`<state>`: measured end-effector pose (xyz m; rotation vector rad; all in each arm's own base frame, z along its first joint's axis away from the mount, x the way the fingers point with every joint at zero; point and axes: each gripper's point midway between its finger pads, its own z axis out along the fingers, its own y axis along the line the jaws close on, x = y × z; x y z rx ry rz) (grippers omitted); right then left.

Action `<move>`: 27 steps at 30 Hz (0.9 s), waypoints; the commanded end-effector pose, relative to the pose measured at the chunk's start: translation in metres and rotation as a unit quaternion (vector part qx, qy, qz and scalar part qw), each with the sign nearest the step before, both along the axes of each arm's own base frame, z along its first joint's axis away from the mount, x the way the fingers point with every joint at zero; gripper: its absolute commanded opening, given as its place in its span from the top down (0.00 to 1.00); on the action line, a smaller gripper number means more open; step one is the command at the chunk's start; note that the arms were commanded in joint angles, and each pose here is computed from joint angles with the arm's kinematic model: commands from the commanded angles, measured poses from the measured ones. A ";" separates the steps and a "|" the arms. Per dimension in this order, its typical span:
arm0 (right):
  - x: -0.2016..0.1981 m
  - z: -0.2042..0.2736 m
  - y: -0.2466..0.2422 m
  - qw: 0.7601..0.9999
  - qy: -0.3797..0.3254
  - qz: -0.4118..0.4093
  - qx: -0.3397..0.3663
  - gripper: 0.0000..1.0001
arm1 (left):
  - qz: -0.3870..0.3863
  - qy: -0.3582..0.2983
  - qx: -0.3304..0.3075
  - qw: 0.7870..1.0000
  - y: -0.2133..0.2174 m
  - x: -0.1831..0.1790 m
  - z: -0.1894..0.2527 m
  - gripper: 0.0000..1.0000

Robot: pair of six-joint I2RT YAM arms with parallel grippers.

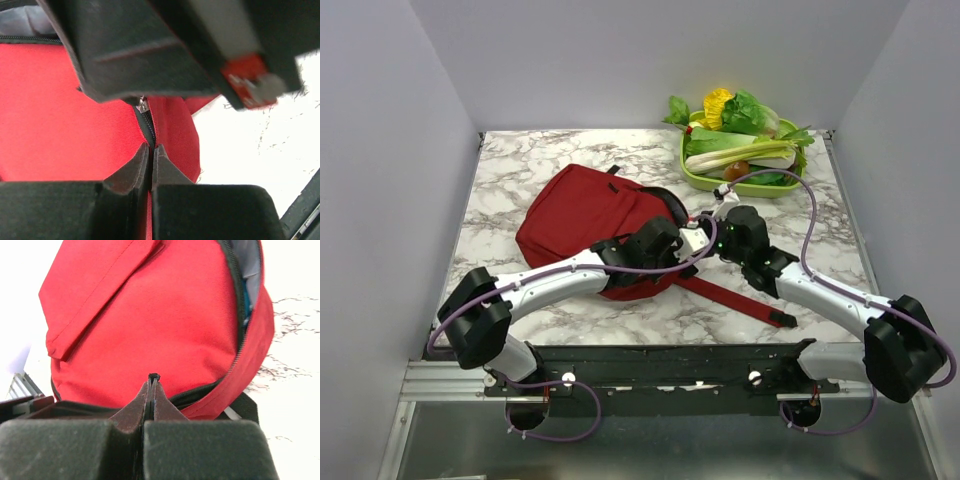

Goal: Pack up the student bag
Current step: Zip the student bag at the center of the board.

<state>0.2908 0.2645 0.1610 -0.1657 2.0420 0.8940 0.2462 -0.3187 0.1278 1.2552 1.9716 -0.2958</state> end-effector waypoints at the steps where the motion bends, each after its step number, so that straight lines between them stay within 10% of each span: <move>1: 0.015 0.001 -0.012 1.000 0.008 -0.027 -0.001 0.99 | -0.045 0.010 -0.018 0.999 -0.014 -0.018 0.006 0.92; 27: 0.150 0.004 0.015 0.995 -0.017 -0.035 -0.097 0.99 | -0.319 0.014 0.028 0.947 0.017 -0.138 0.019 1.00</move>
